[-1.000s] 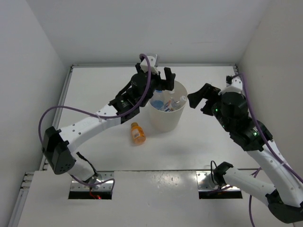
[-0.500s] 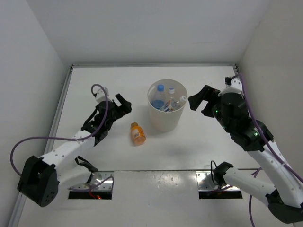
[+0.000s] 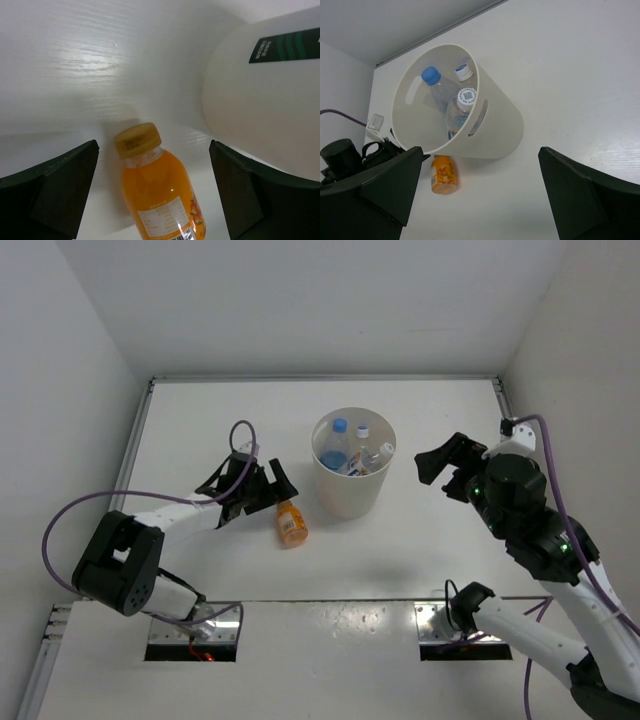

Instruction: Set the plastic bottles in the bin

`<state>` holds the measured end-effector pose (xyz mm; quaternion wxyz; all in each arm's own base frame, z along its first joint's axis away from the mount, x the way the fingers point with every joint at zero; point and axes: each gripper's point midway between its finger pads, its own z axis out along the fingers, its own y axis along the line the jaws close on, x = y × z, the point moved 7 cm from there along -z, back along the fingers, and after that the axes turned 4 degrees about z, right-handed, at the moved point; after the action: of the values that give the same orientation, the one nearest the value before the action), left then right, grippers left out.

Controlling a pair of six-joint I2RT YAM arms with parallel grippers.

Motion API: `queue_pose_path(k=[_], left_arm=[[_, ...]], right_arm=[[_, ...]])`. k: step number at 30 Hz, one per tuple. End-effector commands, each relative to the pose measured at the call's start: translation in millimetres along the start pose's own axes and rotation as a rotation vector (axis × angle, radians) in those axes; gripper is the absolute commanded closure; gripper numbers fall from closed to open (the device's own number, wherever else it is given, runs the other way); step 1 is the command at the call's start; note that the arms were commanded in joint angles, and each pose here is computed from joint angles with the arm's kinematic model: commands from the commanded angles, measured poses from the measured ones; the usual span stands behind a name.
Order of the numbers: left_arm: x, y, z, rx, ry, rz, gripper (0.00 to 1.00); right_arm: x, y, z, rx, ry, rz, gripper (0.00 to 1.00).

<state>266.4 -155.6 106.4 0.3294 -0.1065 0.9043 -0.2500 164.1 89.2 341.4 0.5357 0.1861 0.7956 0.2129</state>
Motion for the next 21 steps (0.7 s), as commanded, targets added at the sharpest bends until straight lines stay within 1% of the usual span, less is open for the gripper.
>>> queue_pose_path(k=[1, 5, 7, 8, 9, 11, 12, 15, 17, 19, 21], left_arm=[[-10.4, -14.1, -2.8, 0.098, 0.004, 0.033, 0.01], [2.7, -14.0, -4.7, 0.132, 0.065, 0.055, 0.01], [12.9, -10.8, -7.5, 0.120, 0.097, 0.058, 0.01], [11.1, -12.6, -9.7, 0.127, 0.088, 0.060, 0.01], [16.8, -8.5, -10.0, 0.111, 0.109, 0.042, 0.01], [21.4, -4.0, -11.2, 0.095, 0.111, 0.028, 0.01], [19.6, -5.8, -10.7, 0.103, 0.101, 0.021, 0.01], [30.9, 0.2, -10.1, 0.118, 0.121, 0.011, 0.01], [31.1, -4.9, -12.1, 0.144, 0.121, 0.020, 0.01], [34.4, -8.3, -13.3, 0.166, 0.140, 0.026, 0.06], [34.9, -16.1, -12.9, 0.191, 0.150, 0.051, 0.09]], right_arm=[[8.1, -10.1, 1.6, 0.042, -0.003, 0.035, 0.00], [16.2, -14.5, 5.5, 0.054, 0.008, 0.052, 0.00], [18.5, -14.3, 8.1, 0.054, 0.007, 0.070, 0.00], [22.2, -15.6, 9.5, 0.055, 0.020, 0.066, 0.00], [20.8, -13.5, 10.0, 0.047, 0.013, 0.082, 0.00], [22.0, -10.6, 12.8, 0.041, 0.021, 0.091, 0.00], [23.2, -10.5, 14.9, 0.047, 0.027, 0.087, 0.00], [27.0, -8.9, 18.5, 0.047, 0.052, 0.080, 0.00], [27.7, -8.6, 18.3, 0.040, 0.059, 0.071, 0.00], [30.2, -10.4, 19.9, 0.053, 0.072, 0.054, 0.00], [30.2, -10.8, 19.8, 0.053, 0.072, 0.044, 0.00]])
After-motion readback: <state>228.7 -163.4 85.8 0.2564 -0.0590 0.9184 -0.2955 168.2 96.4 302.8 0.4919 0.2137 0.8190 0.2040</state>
